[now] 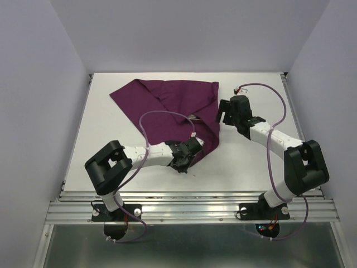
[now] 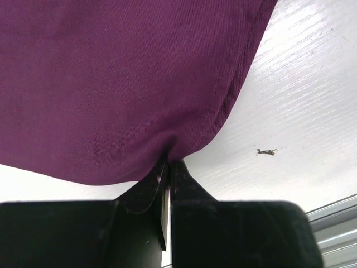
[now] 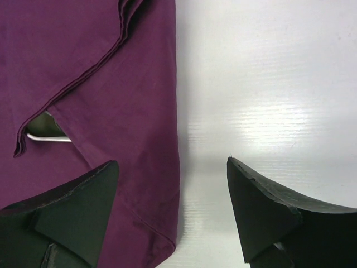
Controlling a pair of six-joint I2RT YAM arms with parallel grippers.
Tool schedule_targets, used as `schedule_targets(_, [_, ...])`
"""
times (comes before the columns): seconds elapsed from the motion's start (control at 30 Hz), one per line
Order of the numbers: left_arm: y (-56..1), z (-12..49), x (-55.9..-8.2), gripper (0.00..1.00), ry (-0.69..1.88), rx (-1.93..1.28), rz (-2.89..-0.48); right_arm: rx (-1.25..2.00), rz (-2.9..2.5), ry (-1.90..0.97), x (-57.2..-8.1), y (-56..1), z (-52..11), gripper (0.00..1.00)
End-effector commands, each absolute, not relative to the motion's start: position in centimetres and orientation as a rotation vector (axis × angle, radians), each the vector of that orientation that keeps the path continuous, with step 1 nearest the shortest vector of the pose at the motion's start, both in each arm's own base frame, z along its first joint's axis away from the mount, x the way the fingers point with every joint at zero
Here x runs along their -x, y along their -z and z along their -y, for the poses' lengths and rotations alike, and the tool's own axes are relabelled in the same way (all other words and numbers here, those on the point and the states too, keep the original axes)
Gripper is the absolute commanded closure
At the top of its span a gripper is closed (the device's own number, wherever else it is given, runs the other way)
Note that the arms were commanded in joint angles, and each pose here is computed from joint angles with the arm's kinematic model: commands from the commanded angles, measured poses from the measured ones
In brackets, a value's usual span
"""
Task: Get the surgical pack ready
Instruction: Pack the surgical kit at the center of the board.
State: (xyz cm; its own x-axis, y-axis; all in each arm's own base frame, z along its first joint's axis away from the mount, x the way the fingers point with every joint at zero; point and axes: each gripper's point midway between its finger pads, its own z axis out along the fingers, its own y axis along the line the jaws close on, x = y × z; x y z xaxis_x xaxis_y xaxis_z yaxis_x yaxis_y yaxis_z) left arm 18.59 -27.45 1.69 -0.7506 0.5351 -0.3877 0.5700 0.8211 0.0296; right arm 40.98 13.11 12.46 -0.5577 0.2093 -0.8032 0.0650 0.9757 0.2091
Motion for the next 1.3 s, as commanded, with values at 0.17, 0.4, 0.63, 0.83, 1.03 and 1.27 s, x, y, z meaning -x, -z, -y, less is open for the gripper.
schedule_targets(0.17, [-4.0, 27.1, -18.1, 1.00, 0.233, -0.737, -2.573, -0.210, -2.226, -0.372, -43.9, -11.2, -14.2, 0.20])
schedule_targets(0.4, [-5.3, 27.8, -17.7, 1.00, 0.324, -0.695, -2.562, -0.220, -2.231, -0.494, -46.4, -10.8, -16.3, 0.23])
schedule_targets(0.63, [-6.4, 26.9, -16.3, 1.00, 0.405, -0.691, -2.543, -0.273, -2.159, -0.492, -47.6, -12.4, -16.1, 0.23])
schedule_targets(0.83, [-9.7, 26.5, -14.2, 1.00, 0.516, -0.611, -2.504, -0.325, -2.088, -0.416, -47.4, -14.1, -14.3, 0.23])
schedule_targets(1.03, [-11.2, 25.6, -14.2, 1.00, 0.535, -0.518, -2.479, -0.309, -2.039, -0.416, -49.0, -15.7, -14.6, 0.22])
schedule_targets(1.27, [-11.2, 25.2, -12.2, 1.00, 0.592, -0.507, -2.547, -0.188, -2.021, -0.446, -53.1, -17.9, -16.7, 0.26])
